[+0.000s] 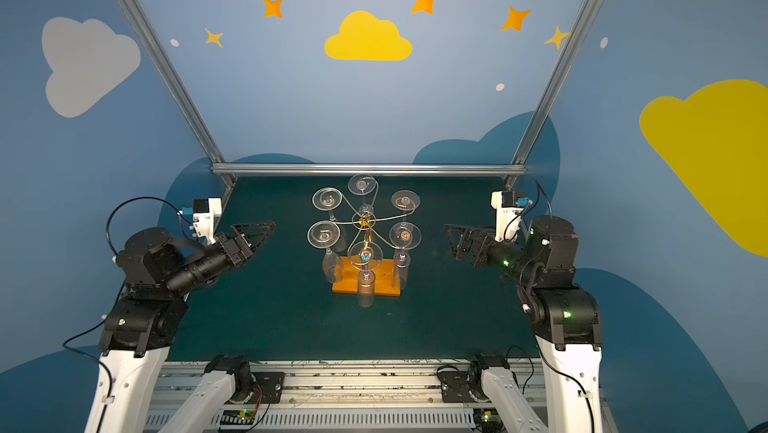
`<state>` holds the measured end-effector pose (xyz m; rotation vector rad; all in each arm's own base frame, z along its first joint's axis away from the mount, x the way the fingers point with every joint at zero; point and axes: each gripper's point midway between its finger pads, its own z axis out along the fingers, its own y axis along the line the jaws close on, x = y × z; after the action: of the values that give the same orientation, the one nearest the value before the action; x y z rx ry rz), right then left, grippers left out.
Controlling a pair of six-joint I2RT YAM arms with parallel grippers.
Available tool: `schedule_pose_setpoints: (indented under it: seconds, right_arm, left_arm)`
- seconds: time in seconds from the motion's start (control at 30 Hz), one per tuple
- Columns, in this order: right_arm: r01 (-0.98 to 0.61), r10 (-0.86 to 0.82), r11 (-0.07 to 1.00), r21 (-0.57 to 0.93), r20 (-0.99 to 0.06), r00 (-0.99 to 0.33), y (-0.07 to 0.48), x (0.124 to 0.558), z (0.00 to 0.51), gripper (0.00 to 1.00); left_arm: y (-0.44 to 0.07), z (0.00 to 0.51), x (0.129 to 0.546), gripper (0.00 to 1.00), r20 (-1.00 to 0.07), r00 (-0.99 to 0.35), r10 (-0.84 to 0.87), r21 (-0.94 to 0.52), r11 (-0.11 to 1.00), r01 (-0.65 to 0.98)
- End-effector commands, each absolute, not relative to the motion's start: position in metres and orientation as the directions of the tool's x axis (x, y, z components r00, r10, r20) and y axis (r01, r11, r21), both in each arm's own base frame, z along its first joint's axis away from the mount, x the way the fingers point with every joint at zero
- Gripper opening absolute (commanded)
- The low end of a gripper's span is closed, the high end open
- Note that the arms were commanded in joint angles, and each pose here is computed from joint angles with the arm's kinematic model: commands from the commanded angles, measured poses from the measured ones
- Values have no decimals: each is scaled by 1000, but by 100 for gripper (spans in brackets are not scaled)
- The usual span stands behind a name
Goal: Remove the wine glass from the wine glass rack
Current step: 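Raise both arms and move both grippers toward the glass rack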
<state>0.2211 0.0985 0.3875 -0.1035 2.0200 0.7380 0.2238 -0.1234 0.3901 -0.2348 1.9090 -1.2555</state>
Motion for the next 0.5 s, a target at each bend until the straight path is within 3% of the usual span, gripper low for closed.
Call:
schedule_pose_setpoints:
  seconds: [0.0, 0.47]
  right_arm:
    - [-371, 223, 771, 518, -764, -606, 109, 212, 385, 99]
    - [-340, 236, 785, 518, -757, -609, 104, 208, 385, 99]
  left_arm:
    - [-142, 396, 215, 80, -462, -713, -528, -875, 403, 268]
    - [-166, 364, 234, 53, -388, -780, -490, -871, 472, 137]
